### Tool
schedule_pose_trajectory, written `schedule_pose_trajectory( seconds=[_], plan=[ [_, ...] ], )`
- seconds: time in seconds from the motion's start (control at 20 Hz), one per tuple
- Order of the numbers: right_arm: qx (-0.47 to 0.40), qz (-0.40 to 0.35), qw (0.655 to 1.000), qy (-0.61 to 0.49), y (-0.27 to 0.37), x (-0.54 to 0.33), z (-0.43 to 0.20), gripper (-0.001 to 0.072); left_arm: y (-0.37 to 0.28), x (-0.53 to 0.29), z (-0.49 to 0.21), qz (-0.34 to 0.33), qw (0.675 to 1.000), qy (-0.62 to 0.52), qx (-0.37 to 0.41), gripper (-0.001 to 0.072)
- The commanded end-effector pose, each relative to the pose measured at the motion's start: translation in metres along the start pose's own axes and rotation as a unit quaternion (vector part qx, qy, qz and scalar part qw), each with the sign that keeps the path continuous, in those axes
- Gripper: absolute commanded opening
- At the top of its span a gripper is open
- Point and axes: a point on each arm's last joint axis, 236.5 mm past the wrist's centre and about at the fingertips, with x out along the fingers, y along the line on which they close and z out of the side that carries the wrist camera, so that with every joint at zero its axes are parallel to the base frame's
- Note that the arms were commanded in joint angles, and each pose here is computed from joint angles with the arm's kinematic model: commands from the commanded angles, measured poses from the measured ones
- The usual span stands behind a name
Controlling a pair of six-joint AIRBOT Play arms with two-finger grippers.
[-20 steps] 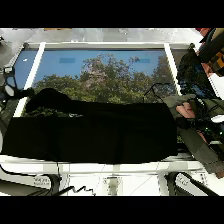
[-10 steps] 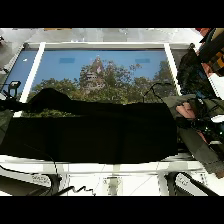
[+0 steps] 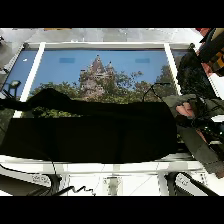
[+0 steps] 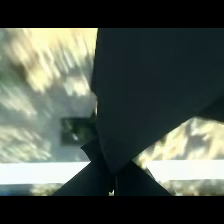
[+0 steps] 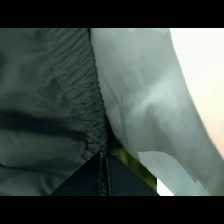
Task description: Fold the clothes and pants, and hang the long-sleeved shirts on hangers.
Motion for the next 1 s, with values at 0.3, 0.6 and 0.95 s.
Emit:
schedule_pose_trajectory(
  seconds=[0.3, 0.6, 0.95],
  plan=[
    [0.029, -0.001, 0.998, -0.058, -0.001, -0.002, 0.027, 0.0021, -0.061, -0.183, 0.064, -0.249, 0.951, -0.179, 0.037, 0.0008],
    [0.03, -0.007, 0.997, -0.065, -0.004, -0.002, 0.031, 0.0021, 0.041, -0.159, 0.053, -0.156, 0.956, -0.199, -0.148, 0.001],
    [0.031, -0.019, 0.996, -0.078, -0.01, -0.002, 0.037, 0.002, 0.049, -0.051, -0.047, -0.138, 0.952, 0.05, -0.27, 0.0009]
  ],
)
